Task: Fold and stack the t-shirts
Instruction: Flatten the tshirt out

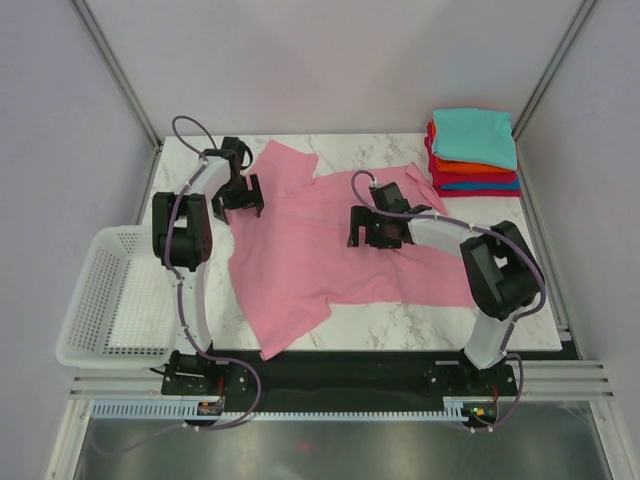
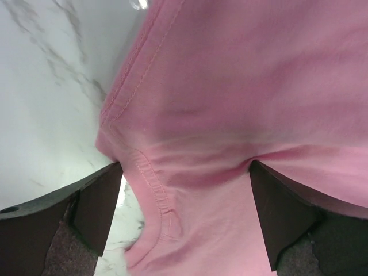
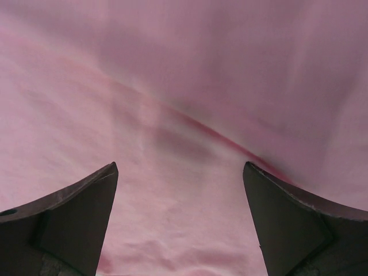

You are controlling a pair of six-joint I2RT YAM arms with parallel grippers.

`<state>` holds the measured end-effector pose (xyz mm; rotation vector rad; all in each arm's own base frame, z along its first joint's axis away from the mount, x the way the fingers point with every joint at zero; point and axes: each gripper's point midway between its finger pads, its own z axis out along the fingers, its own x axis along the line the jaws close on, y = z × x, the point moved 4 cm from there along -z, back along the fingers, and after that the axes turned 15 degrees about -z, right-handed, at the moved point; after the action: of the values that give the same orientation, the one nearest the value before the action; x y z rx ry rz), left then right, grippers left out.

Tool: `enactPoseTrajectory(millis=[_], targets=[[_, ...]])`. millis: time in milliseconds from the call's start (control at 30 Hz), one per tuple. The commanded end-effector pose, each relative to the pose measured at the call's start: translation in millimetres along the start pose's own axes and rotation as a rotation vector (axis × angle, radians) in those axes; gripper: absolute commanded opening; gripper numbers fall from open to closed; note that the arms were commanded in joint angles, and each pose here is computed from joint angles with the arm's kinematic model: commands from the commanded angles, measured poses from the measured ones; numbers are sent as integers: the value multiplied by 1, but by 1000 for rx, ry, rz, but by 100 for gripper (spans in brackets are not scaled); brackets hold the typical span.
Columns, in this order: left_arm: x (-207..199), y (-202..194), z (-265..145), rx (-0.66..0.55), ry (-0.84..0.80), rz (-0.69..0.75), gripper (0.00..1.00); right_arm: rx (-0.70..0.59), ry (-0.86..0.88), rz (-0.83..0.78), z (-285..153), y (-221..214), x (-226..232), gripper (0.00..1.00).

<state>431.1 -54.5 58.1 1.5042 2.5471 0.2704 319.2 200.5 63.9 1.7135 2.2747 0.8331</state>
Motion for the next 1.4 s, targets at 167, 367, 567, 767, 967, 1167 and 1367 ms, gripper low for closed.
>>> enactPoseTrajectory(millis=[167, 367, 567, 767, 967, 1167, 1367], targets=[[-11, 61, 15, -42, 61, 50, 99, 38, 52, -16, 56, 59, 15, 98], [-28, 86, -56, -169, -34, 26, 100, -6, 81, -37, 27, 88, 27, 98], [-9, 48, -176, -350, -119, -16, 100, -103, 56, -56, -31, 102, 28, 98], [37, -88, -182, -206, -312, -121, 100, -104, -31, -71, -65, 85, 14, 98], [68, -196, -164, -146, -344, -159, 96, -167, -16, 38, -96, 28, 12, 98], [82, -261, -134, -7, -303, -180, 92, -209, 9, 139, -116, -42, 21, 98], [87, -271, -124, -38, -267, -196, 92, -260, -167, 323, -119, -102, -19, 98]])
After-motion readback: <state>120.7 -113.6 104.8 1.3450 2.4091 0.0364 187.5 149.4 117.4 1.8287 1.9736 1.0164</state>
